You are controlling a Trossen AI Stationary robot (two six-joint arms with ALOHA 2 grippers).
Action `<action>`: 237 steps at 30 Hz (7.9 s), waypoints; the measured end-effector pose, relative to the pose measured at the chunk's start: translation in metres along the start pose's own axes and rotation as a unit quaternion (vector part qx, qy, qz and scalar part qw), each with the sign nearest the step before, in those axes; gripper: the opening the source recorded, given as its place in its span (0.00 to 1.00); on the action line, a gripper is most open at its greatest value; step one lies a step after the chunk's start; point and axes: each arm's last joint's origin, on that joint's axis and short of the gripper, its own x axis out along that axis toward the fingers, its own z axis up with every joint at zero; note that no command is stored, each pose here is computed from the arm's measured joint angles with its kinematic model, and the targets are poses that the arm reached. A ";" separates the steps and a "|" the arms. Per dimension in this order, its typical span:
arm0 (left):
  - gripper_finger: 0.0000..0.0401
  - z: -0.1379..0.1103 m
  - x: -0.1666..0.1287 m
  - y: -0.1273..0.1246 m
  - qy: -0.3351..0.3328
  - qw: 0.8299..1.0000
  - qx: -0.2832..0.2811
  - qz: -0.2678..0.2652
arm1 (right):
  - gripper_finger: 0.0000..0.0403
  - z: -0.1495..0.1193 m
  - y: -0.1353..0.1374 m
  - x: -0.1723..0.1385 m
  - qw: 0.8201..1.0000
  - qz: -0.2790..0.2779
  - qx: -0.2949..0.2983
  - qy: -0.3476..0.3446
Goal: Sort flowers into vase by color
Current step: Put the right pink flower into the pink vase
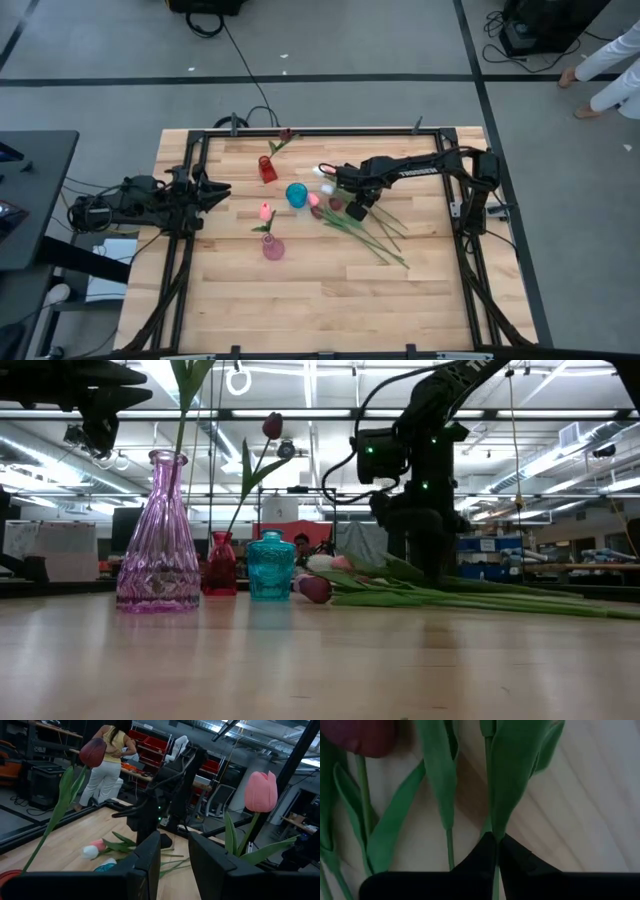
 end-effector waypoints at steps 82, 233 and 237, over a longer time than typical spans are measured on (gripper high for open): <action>0.26 0.027 0.099 -0.005 0.027 0.992 0.123 0.002 | 0.07 0.078 0.100 -0.096 0.744 0.272 -0.131 -0.596; 0.10 0.027 0.118 -0.004 0.074 0.978 0.192 0.037 | 0.05 0.067 0.094 -0.109 0.776 0.131 -0.135 -0.601; 0.13 0.023 0.117 -0.003 0.097 0.976 0.191 0.038 | 0.02 0.066 0.093 -0.110 0.776 0.132 -0.133 -0.603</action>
